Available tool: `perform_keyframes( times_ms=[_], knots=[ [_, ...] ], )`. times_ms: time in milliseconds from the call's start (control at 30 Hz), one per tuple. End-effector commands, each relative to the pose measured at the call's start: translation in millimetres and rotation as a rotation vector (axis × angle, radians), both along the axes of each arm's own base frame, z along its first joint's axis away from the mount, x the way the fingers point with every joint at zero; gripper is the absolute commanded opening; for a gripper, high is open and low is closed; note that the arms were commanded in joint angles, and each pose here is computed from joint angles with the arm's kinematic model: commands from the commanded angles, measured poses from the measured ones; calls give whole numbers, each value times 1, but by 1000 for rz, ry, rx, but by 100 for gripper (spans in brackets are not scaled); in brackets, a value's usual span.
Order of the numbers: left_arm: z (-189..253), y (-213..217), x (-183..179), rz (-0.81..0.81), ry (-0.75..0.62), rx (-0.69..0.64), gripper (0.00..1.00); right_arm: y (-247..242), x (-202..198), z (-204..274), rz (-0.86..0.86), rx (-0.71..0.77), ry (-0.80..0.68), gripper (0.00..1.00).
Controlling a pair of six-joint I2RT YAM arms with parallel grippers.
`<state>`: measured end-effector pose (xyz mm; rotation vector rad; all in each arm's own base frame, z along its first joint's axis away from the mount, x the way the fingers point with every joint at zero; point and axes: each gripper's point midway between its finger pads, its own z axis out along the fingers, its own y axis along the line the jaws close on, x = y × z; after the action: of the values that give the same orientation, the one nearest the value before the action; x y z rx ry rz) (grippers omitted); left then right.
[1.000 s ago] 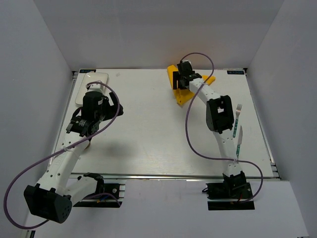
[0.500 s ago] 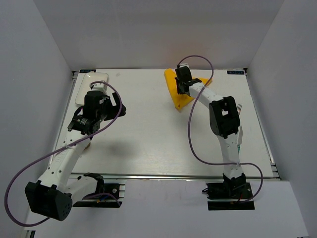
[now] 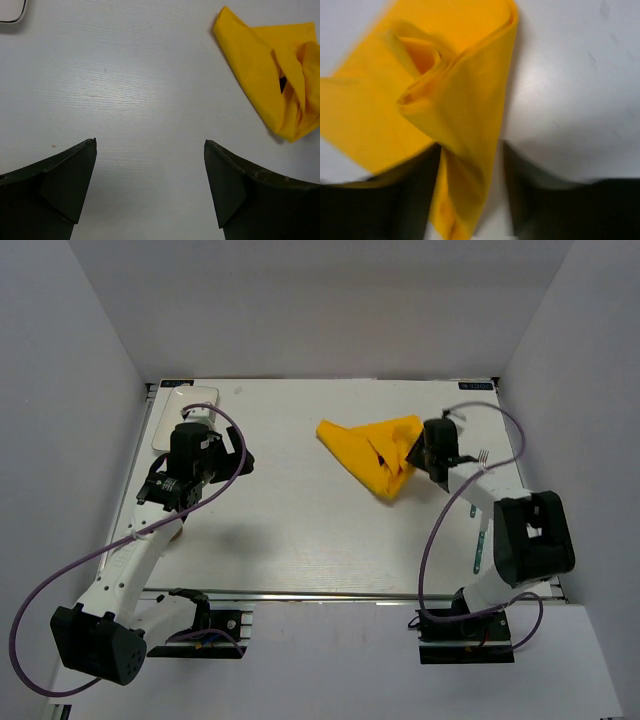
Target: Set the dinner table for one person
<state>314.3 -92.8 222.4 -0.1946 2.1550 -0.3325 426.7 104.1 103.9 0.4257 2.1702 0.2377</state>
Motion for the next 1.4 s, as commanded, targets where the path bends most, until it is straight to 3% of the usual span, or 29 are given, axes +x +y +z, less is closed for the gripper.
perform_keyframes(
  times_ms=[0, 33, 133, 233, 333, 433, 533, 567, 733, 1133, 1200, 1267, 1367],
  knots=[
    [6, 2, 0, 1, -26, 0, 98, -35, -47, -11, -268, 106, -3, 68],
    [6, 2, 0, 1, -26, 0, 98, -44, -72, -34, -318, 113, 33, 70],
    [5, 0, 1, -4, -20, -5, 98, -63, -108, -33, -422, 148, -15, 75],
    [4, 0, 1, -5, -12, -4, 98, -74, -113, -4, -452, 168, -145, 78],
    [5, 1, 1, -1, -17, -3, 98, -72, -109, 23, -369, 123, -232, 78],
    [5, 3, 1, 10, -17, 3, 98, -44, -88, 47, -142, 70, -301, 77],
    [4, 3, 1, 13, -15, 5, 98, -20, -59, 45, 14, 14, -228, 77],
    [4, 3, 1, 14, -13, 4, 98, -13, -51, 22, 46, -1, -142, 77],
    [2, 4, 0, 14, -13, 4, 98, 13, -5, 13, 156, 31, -73, 73],
    [2, 3, 1, 9, -9, 6, 98, 15, 30, -51, 114, -3, 125, 63],
    [0, 3, 0, 7, -2, 6, 98, 16, 31, -54, 121, -4, 128, 50],
    [0, 3, 1, 8, -1, 10, 98, 23, 33, -48, 167, 2, 100, 3],
    [1, 3, 1, 9, -9, 10, 98, 54, 30, -16, 341, 42, -30, 0]
  ],
)
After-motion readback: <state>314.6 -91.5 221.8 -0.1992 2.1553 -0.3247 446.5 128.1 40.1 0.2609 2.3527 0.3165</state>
